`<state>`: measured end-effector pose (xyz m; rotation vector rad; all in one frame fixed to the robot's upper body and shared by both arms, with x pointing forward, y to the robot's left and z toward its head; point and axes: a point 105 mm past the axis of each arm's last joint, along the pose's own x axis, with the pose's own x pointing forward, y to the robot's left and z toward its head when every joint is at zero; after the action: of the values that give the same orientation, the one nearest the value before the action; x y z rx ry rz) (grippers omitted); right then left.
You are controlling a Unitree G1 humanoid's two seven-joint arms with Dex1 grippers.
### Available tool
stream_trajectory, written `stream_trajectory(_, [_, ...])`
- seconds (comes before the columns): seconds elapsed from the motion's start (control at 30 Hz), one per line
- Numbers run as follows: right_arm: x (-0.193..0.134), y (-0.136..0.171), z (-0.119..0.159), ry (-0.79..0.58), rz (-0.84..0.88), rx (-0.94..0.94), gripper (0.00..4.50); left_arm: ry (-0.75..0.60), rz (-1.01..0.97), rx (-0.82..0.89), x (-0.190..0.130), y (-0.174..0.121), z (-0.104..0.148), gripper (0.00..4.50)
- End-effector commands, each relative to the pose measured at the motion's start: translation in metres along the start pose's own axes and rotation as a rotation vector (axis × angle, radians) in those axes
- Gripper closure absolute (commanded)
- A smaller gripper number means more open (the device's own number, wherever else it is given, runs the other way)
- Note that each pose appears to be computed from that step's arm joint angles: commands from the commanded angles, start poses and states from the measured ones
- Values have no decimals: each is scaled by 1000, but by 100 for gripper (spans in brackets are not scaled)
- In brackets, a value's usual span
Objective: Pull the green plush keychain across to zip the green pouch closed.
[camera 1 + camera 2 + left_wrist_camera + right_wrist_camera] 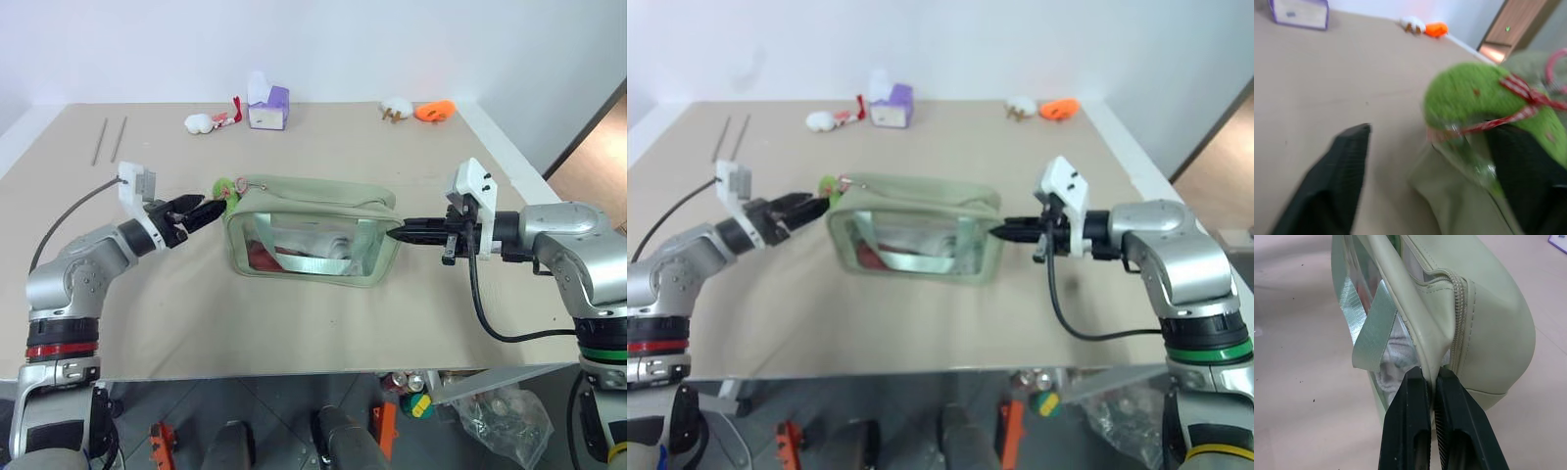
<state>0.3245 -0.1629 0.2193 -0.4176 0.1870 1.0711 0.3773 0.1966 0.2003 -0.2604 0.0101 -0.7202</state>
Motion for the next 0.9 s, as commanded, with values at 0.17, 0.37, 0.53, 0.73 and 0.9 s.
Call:
stream_trajectory(0.17, [-2, 1, 8, -21, -9, -39, 450, -76, -36, 68, 3, -7, 28, 349])
stream_trajectory(0.37, [-2, 0, 7, -19, -9, -37, 450, -146, -14, 94, 1, -8, 48, 449])
stream_trajectory(0.53, [-1, -1, 7, -19, -8, -39, 450, -233, -121, 142, 6, -38, 82, 449])
stream_trajectory(0.73, [0, 0, 7, -21, -8, -42, 450, -182, -368, 250, 21, -101, 88, 449])
stream_trajectory(0.9, [-1, 0, 7, -22, -13, -43, 450, 8, -502, 354, 23, -125, 55, 449])
